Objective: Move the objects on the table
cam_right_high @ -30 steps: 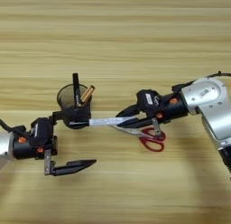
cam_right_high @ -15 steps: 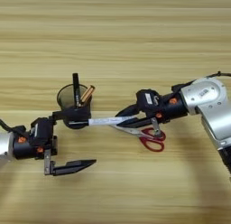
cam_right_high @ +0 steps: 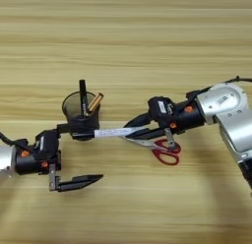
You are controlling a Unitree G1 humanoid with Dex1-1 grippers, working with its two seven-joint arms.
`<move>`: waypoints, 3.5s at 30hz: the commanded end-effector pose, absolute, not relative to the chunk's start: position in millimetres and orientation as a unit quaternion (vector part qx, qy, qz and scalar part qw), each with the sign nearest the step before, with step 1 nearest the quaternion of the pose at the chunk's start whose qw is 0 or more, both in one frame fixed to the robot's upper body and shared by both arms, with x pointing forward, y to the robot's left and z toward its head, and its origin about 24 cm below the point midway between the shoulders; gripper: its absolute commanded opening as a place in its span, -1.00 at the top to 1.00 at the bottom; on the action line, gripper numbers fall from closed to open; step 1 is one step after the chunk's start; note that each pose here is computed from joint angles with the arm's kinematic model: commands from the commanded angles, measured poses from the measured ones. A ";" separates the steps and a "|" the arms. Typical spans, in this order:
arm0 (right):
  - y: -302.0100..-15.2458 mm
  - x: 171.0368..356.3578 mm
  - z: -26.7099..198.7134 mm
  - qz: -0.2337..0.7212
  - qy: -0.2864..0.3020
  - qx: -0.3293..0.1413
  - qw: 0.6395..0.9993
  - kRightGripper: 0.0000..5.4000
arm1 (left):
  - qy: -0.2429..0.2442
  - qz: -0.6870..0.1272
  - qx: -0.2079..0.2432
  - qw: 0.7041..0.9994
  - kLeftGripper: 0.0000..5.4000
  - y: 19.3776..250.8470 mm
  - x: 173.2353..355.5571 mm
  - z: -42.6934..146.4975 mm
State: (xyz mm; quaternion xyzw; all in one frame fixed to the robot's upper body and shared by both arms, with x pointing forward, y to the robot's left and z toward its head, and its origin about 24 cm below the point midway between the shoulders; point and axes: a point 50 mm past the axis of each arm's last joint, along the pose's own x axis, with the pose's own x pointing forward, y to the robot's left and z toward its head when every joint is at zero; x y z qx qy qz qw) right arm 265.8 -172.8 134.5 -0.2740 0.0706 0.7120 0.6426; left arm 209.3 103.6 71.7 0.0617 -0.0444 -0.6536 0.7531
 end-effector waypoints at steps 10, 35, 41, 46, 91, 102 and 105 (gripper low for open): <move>-175.0 273.7 137.2 0.697 0.071 -0.296 0.649 0.72 | -0.058 -0.664 0.064 0.743 -1.00 101.7 207.7 78.1; -172.8 275.4 140.1 0.698 0.063 -0.294 0.650 0.72 | -0.059 -0.667 0.057 0.740 -1.00 101.3 206.0 79.5; -174.6 270.3 138.9 0.708 0.074 -0.299 0.636 0.72 | -0.056 -0.662 0.064 0.745 -1.00 102.0 208.5 77.2; -175.5 267.6 138.8 0.714 0.077 -0.296 0.630 0.72 | -0.055 -0.659 0.069 0.747 -1.00 102.5 209.7 76.1; -175.4 275.1 137.2 0.699 0.075 -0.299 0.645 0.72 | -0.052 -0.668 0.074 0.739 -0.96 102.6 206.1 75.0; -175.3 276.6 137.7 0.696 0.073 -0.299 0.649 0.72 | -0.052 -0.671 0.072 0.736 -0.62 102.4 205.7 74.8; -175.1 276.8 138.0 0.695 0.071 -0.298 0.650 0.72 | -0.052 -0.670 0.072 0.737 -0.52 102.6 205.6 74.7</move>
